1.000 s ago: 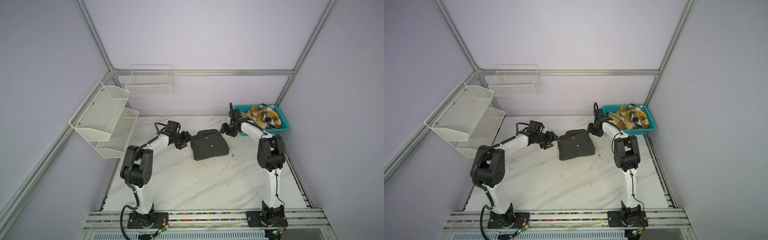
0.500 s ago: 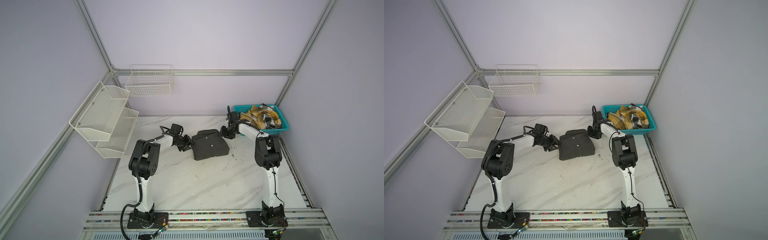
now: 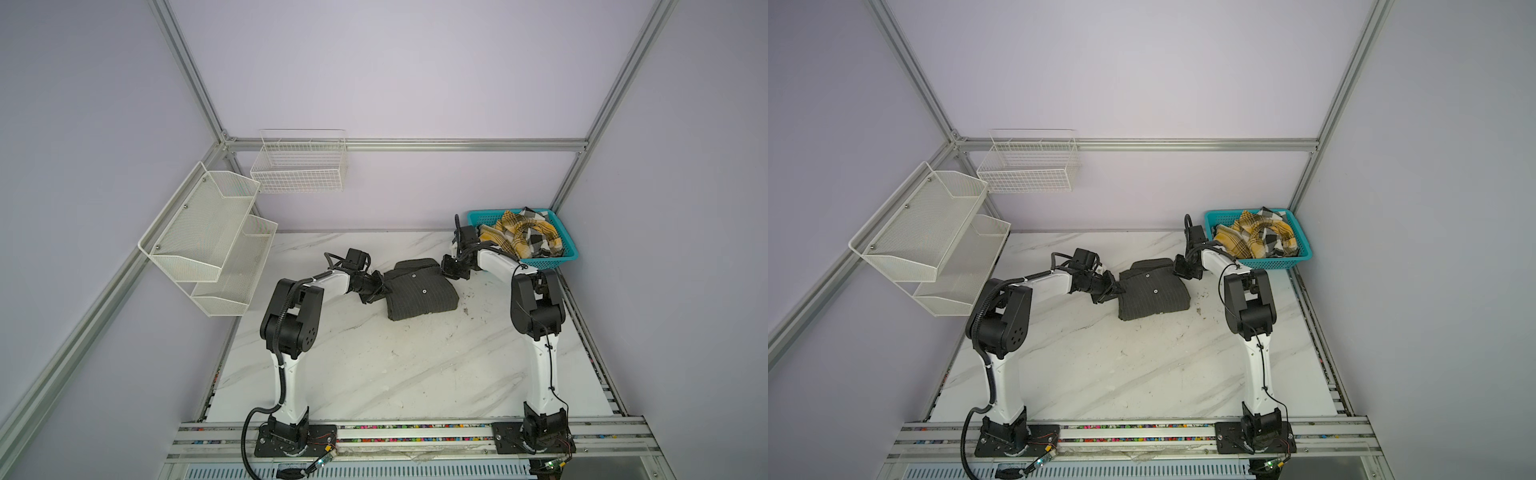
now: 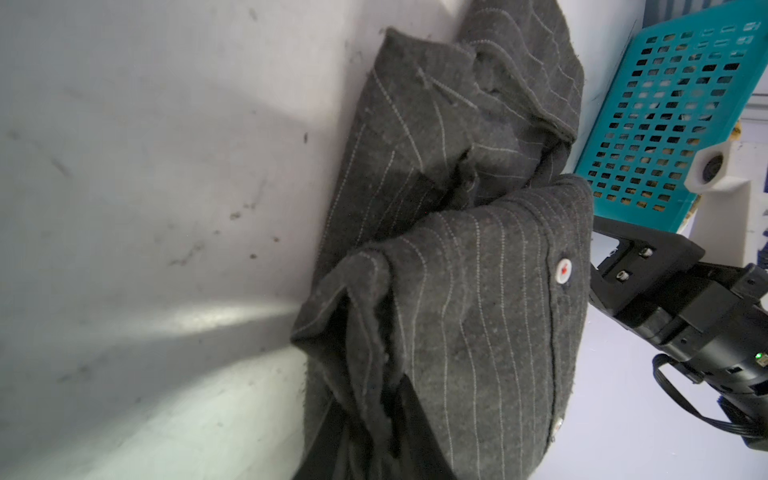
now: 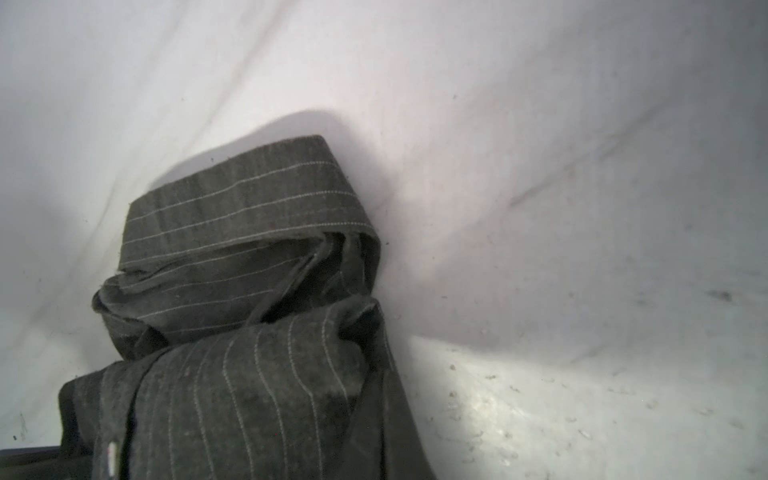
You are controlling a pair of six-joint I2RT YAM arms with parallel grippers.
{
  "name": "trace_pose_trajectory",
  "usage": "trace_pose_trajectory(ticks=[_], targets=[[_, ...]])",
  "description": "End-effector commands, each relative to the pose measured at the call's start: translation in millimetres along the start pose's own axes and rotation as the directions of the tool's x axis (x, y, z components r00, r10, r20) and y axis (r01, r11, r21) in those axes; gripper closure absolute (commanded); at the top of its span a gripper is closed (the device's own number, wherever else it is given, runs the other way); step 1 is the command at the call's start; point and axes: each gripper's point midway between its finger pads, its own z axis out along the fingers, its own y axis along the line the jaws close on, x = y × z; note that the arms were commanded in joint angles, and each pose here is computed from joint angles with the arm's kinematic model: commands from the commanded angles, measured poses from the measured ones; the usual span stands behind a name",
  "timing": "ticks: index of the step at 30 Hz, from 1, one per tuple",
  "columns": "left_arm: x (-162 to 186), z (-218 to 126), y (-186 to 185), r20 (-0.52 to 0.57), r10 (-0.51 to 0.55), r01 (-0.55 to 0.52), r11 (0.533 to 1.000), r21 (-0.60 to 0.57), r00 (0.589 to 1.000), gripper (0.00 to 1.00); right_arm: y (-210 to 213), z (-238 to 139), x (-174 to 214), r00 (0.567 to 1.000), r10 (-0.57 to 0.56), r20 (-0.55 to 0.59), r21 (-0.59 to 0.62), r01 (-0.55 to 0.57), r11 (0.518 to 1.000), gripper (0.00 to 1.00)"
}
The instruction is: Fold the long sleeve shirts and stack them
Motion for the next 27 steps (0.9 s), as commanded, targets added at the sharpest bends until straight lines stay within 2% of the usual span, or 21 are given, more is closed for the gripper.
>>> trace_pose_trajectory(ticks=[1,5,6,8,9,12,19,22,23,27], targets=[[-16.1,-37.1,-60.0,0.109,0.151,-0.159,0.985,0.063,0.983,0.86,27.4,-37.2,-15.8,0.995,-0.02,0.094,-0.071,0.027,0.997,1.0],[-21.5,-45.3,-68.7,0.134,0.2,-0.206,0.978,0.027,0.97,0.79,36.2,-45.8,-20.4,0.992,0.024,0.123,-0.117,-0.009,0.993,1.0],[-21.7,-44.9,-69.2,0.133,0.201,-0.206,0.978,0.028,0.971,0.77,35.7,-44.4,-20.6,0.993,0.022,0.119,-0.111,-0.009,0.994,0.88],[-20.7,-40.0,-63.6,0.119,0.189,-0.192,0.981,0.021,0.975,0.74,34.5,-41.7,-23.1,0.992,0.02,0.121,-0.104,-0.008,0.995,0.58],[-19.1,-36.5,-60.0,0.107,0.182,-0.185,0.983,0.017,0.977,0.74,34.5,-38.4,-23.8,0.993,0.018,0.116,-0.105,-0.006,0.995,0.53],[-15.6,-28.5,-48.2,0.082,0.166,-0.166,0.986,-0.003,0.983,0.7,30.0,-24.7,-21.8,0.997,-0.002,0.073,-0.082,0.008,0.997,0.47],[-17.4,-21.1,-35.7,0.069,0.158,-0.155,0.987,-0.042,0.985,0.69,16.4,8.7,-10.8,1.0,-0.021,0.006,-0.052,0.021,0.998,0.47],[-19.2,-18.7,-34.1,0.064,0.168,-0.164,0.985,-0.056,0.984,0.7,19.9,18.2,-9.4,0.999,-0.03,-0.013,-0.084,0.029,0.996,0.48],[-19.7,-18.0,-34.0,0.062,0.171,-0.168,0.984,-0.059,0.983,0.71,21.5,20.1,-9.2,0.999,-0.038,-0.018,-0.094,0.036,0.995,0.51],[-21.9,-16.7,-36.0,0.062,0.179,-0.175,0.983,-0.061,0.982,0.8,24.6,15.3,-14.0,0.999,-0.047,0.004,-0.091,0.047,0.995,0.8]])
